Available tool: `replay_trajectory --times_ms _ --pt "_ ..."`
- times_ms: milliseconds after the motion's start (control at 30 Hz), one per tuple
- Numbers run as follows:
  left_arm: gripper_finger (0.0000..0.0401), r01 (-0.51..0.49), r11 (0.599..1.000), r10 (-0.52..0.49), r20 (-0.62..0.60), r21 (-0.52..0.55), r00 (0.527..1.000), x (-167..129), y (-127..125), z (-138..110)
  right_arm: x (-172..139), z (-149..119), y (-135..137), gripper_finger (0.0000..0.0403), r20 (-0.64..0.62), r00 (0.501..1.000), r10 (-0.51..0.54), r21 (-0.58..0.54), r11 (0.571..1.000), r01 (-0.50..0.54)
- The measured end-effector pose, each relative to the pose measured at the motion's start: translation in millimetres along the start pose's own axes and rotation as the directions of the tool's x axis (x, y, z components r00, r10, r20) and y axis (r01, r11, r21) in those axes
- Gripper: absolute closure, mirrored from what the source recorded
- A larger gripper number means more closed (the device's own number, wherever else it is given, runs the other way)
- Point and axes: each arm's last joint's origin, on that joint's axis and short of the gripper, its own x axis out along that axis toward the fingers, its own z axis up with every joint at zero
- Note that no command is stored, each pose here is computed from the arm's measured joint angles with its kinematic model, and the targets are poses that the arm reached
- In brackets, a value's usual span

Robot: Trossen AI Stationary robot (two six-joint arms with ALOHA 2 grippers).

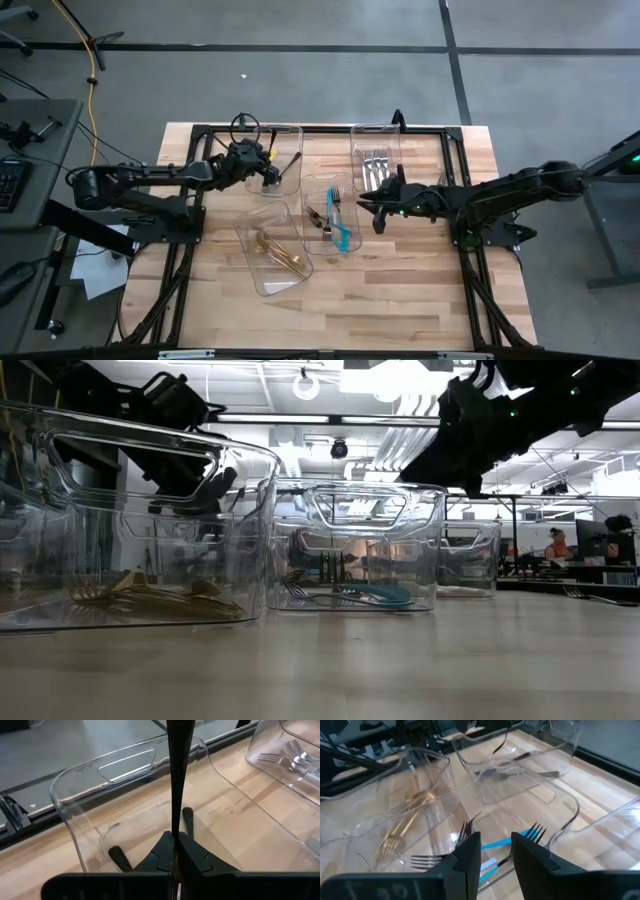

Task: Sort silverware by color (type)
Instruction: Put the black fork into the top left transparent bin

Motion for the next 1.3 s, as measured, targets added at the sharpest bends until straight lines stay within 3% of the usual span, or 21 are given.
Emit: replay_trajectory --times_ms 300,733,933,1033,1100,1300 --pt "0.0395 0.018 1.000 -0.018 -0.013 0.011 1.000 0 0 -1 6 -1 1 0.0300 0.024 1.000 -0.009 -0.027 1.000 0.010" --pt "0.0318 0.020 0.998 -0.021 0.016 0.055 1.000 -2 -5 0 6 -1 0 0.0300 0.026 0.999 -0.021 -0.029 0.999 0.022" --pt "0.0283 0.123 0.989 -0.131 0.108 0.077 0.985 -6 -16 9 6 -1 0 0.0300 0.026 0.999 -0.021 -0.030 0.999 0.022" --pt "0.0276 0.266 0.957 -0.285 0.190 0.119 0.939 -12 -28 18 5 0 1 0.0300 0.034 0.999 -0.018 -0.062 0.998 0.021" --pt "0.0275 0.374 0.911 -0.407 0.237 0.173 0.882 -18 -36 23 3 3 4 0.0300 0.057 0.998 -0.003 -0.097 0.995 0.008" --pt "0.0275 0.631 0.711 -0.703 0.343 0.311 0.623 -35 -50 24 -15 12 16 0.0300 0.129 0.991 0.045 -0.194 0.981 -0.019"
